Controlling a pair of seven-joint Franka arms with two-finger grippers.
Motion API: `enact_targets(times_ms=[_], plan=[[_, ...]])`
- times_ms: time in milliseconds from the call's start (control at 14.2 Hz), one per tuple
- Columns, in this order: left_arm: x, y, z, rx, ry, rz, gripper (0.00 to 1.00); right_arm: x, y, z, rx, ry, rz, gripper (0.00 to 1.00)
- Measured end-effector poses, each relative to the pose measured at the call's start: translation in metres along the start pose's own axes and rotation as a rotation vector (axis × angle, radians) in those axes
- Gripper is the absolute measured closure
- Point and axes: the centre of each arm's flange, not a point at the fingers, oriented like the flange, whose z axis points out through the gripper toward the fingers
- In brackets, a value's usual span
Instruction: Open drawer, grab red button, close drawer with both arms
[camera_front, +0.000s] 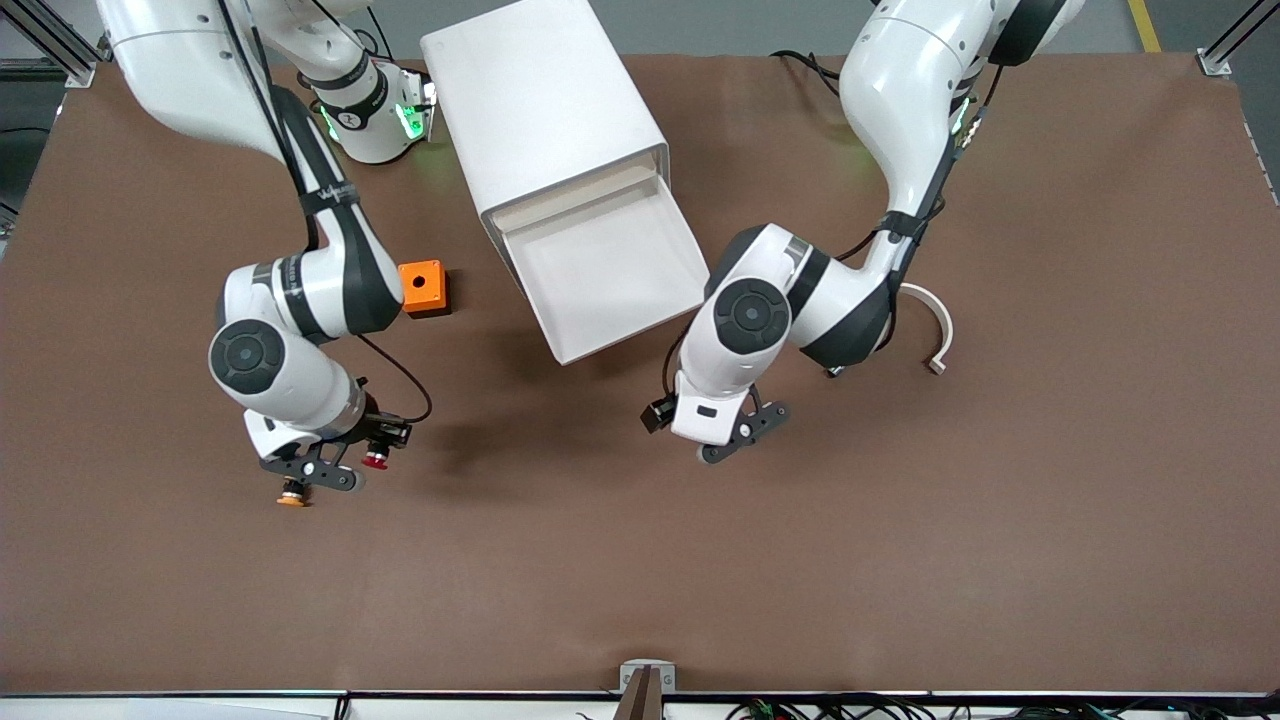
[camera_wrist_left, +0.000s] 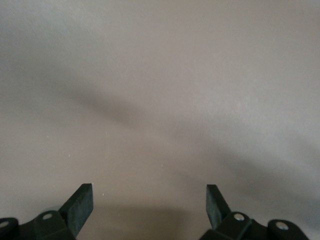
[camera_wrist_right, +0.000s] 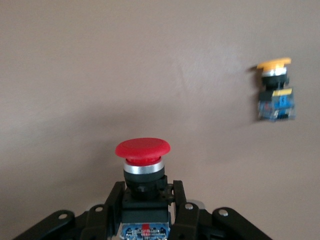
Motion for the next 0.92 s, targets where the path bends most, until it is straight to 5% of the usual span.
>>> enact_targets(times_ms=[706,918], plan=[[-0.070,0.014,0.029,0.050,-0.025,0.057,0.00,0.026,0.058,0.106,0.005,0.017,-0.093,0.56],[-0.091,0.018,0.035,0.070,-0.037,0.056,0.00,0.026,0.054,0.105,0.008,0.020,-0.098,0.33]])
